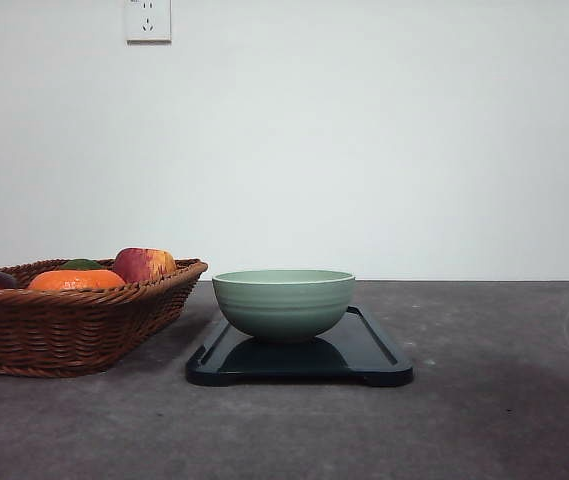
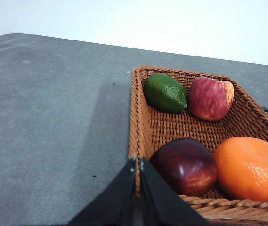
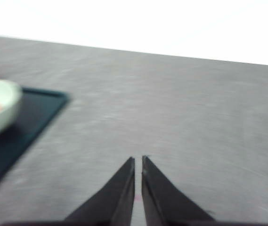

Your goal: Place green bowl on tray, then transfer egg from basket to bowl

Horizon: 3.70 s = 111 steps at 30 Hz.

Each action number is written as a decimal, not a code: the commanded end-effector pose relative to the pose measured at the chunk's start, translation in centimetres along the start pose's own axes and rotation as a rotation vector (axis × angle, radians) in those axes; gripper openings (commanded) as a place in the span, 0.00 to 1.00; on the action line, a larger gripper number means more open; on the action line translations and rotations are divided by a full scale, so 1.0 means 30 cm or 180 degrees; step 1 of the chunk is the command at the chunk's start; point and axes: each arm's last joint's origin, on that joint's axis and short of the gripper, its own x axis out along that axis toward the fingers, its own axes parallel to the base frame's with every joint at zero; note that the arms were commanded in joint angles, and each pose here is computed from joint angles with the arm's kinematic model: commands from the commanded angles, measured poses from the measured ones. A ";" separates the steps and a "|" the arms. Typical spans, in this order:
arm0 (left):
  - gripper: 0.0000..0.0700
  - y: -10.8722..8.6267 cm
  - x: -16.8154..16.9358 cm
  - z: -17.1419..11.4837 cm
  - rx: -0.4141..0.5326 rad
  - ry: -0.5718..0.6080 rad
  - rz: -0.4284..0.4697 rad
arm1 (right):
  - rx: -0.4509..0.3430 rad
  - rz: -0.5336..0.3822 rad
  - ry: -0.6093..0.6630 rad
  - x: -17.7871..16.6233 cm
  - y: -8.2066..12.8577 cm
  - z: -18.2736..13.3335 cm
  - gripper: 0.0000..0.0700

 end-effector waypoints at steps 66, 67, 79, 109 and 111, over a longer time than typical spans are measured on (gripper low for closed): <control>0.00 0.003 0.006 -0.022 0.0029 0.0076 0.0015 | -0.0034 -0.0130 -0.0123 -0.005 -0.011 -0.052 0.03; 0.00 0.003 0.006 -0.022 0.0029 0.0076 0.0016 | -0.0035 -0.0129 -0.0123 -0.005 -0.011 -0.052 0.03; 0.00 0.003 0.006 -0.022 0.0029 0.0076 0.0015 | -0.0034 -0.0130 -0.0122 -0.005 -0.011 -0.052 0.03; 0.00 0.003 0.006 -0.022 0.0029 0.0076 0.0016 | -0.0035 -0.0129 -0.0124 -0.005 -0.011 -0.052 0.03; 0.00 0.003 0.006 -0.022 0.0029 0.0076 0.0016 | -0.0035 -0.0129 -0.0122 -0.005 -0.011 -0.052 0.03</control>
